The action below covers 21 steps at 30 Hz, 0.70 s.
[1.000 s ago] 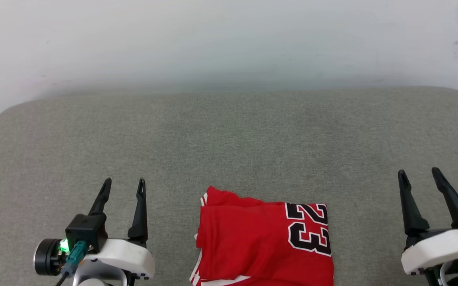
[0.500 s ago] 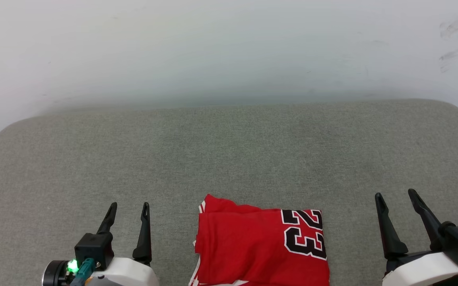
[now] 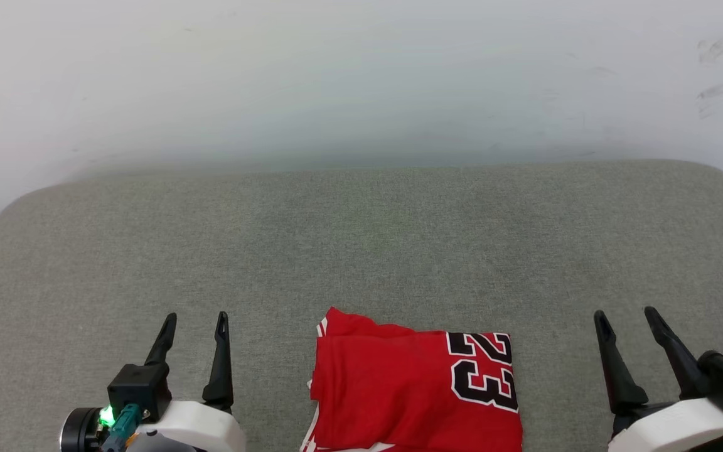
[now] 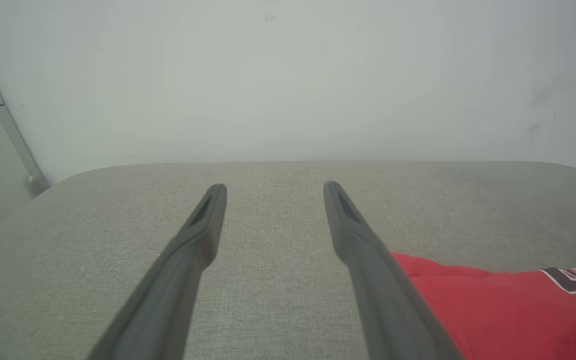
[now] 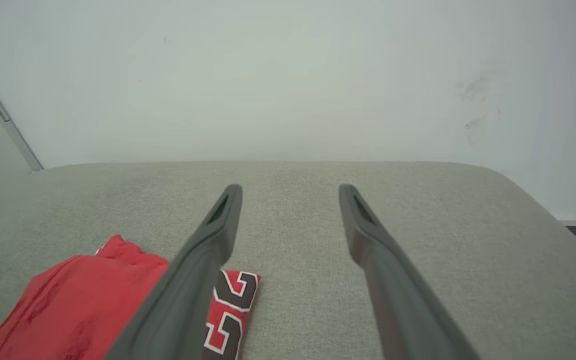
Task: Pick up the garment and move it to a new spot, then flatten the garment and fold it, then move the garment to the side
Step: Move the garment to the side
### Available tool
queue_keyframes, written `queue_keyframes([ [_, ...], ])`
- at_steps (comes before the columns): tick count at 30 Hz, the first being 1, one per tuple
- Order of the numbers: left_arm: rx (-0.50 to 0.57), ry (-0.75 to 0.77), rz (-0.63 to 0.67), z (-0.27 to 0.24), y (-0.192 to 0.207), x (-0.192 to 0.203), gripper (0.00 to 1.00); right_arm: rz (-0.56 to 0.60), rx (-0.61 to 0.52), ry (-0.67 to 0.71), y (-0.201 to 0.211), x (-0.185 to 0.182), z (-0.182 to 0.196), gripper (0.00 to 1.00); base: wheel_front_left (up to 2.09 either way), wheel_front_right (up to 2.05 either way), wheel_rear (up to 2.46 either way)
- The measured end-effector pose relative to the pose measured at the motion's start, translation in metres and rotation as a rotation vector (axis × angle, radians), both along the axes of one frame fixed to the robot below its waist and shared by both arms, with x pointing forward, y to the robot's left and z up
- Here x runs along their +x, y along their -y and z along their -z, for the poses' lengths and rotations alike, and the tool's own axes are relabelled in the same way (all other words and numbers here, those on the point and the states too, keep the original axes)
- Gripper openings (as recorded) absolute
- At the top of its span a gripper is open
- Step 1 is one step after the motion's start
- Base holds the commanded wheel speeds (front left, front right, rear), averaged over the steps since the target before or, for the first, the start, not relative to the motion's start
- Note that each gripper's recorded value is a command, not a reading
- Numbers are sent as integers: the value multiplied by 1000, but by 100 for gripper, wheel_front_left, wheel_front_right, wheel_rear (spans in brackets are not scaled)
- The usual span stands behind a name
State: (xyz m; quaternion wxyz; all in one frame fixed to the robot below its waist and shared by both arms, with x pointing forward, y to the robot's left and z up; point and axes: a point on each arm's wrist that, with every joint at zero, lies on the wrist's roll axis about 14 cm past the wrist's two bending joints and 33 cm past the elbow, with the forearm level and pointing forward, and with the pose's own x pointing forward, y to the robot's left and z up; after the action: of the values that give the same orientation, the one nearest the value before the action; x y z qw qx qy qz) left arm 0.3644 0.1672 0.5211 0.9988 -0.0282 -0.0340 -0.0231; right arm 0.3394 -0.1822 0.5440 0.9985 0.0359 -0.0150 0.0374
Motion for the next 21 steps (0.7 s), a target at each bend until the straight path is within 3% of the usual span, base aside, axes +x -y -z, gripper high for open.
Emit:
queue_keyframes([
  [2, -1, 8, -14, -2, -3, 0, 100, 17, 57, -39, 7, 0, 8, 100, 0, 0, 0],
  [6, -19, 18, -27, -4, -4, -1, 100, 119, 251, -244, 52, -2, 53, 100, 0, 0, 0],
  [10, -17, 19, -33, -3, -9, -4, 100, 129, 328, -493, 68, -7, 98, 100, 0, 0, 0],
  [12, -20, 24, -36, -4, -10, -4, 100, 108, 447, -596, 62, -8, 114, 100, 0, 0, 0],
  [14, -21, 29, -41, -5, -12, -2, 100, 98, 495, -726, 58, -15, 136, 100, 0, 0, 0],
  [16, -22, 29, -47, -5, -14, 1, 100, 73, 605, -801, 46, -14, 148, 100, 0, 0, 0],
  [21, -18, 29, -78, -4, -24, 8, 100, -61, 752, -947, -5, -2, 165, 100, 0, 0, 0],
])
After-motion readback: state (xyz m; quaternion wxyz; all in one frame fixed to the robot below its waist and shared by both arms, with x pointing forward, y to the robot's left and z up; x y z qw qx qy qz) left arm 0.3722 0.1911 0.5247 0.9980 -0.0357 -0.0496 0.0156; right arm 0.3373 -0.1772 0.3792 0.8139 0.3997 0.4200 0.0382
